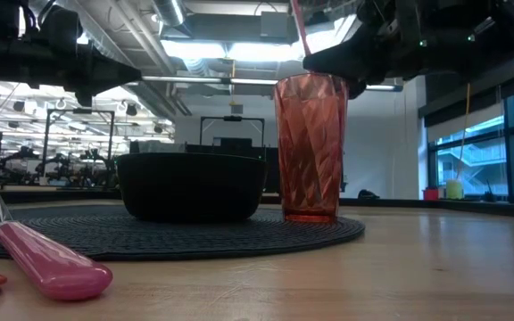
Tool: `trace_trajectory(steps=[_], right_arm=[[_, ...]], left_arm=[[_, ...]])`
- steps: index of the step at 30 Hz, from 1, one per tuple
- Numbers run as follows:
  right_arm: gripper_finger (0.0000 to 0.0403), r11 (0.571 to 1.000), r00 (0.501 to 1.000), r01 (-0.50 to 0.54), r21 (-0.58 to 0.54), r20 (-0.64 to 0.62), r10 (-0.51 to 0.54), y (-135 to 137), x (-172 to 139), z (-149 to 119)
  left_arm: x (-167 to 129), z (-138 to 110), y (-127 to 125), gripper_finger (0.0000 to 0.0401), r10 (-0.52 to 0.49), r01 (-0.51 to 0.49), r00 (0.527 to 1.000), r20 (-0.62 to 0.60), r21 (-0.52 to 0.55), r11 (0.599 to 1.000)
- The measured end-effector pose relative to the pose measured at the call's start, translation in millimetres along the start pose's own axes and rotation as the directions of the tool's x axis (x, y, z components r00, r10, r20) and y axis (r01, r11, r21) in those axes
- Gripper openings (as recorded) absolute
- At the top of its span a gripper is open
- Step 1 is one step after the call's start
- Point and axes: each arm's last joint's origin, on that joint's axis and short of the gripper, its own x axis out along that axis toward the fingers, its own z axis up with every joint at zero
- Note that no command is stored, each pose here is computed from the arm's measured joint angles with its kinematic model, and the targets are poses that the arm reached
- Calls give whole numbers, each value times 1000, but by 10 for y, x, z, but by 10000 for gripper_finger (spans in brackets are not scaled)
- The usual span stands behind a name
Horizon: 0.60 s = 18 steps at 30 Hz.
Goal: Pick & Place Utensil
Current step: Put the red straw into the orange cup, then put the pink fork into the black bowl
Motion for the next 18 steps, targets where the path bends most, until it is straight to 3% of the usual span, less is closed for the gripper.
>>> trace_trajectory(steps=[11, 18], right_arm=[[137, 1000, 1000, 0, 8, -5, 0, 0, 0, -4], [171, 1000, 1000, 25, 5, -2, -25, -11, 0, -2]], left_arm=[[0, 0, 0, 8, 0, 0, 1000, 0, 0, 1000], [0, 1, 0, 8, 0, 0, 1000, 0, -1, 1000]])
